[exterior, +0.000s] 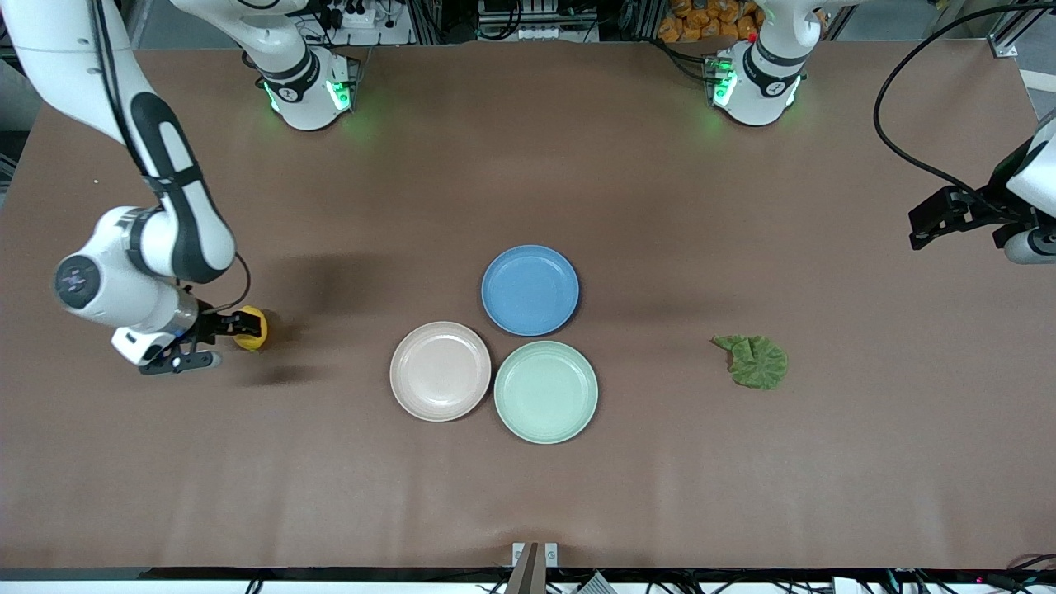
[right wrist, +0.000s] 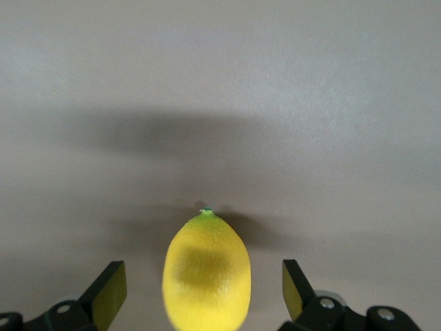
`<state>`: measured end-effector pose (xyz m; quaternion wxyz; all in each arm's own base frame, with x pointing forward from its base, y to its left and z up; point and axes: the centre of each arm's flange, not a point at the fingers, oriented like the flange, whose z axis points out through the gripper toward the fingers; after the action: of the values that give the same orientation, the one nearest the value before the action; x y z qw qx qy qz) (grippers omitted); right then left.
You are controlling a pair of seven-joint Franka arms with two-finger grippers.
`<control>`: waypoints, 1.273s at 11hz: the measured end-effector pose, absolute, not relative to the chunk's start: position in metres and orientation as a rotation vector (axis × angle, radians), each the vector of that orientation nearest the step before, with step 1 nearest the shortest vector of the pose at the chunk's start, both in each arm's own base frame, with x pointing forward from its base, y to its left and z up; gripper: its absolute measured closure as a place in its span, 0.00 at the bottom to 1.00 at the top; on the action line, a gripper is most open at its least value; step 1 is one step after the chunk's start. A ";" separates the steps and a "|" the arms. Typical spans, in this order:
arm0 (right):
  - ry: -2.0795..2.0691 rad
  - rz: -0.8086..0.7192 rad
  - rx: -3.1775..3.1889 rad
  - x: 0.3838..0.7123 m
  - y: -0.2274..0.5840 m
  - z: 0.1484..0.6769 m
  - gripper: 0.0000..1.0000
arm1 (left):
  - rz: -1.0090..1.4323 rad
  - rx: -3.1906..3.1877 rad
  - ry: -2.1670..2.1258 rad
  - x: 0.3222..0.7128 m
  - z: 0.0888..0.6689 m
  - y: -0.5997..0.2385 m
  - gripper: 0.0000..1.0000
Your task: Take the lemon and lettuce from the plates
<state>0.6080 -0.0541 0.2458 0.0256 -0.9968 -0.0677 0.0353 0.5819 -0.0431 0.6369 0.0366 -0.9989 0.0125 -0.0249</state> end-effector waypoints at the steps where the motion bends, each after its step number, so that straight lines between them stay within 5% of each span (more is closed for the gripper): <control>1: -0.216 0.149 -3.066 0.620 -0.054 0.271 0.00 | -0.078 -3.076 0.039 0.582 0.637 -0.044 0.00; 7: -0.149 0.101 -3.062 0.641 -0.056 0.356 0.00 | -0.116 -3.104 0.063 0.580 0.644 -0.055 0.00; 14: -0.020 0.140 -3.079 0.604 -0.062 0.510 0.00 | -0.104 -3.123 0.145 0.579 0.641 -0.059 0.00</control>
<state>0.6044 -0.0618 0.5095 0.0297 -0.9985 -0.0065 0.0453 0.5791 -0.0586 0.6413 0.0067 -0.9983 0.0465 -0.0333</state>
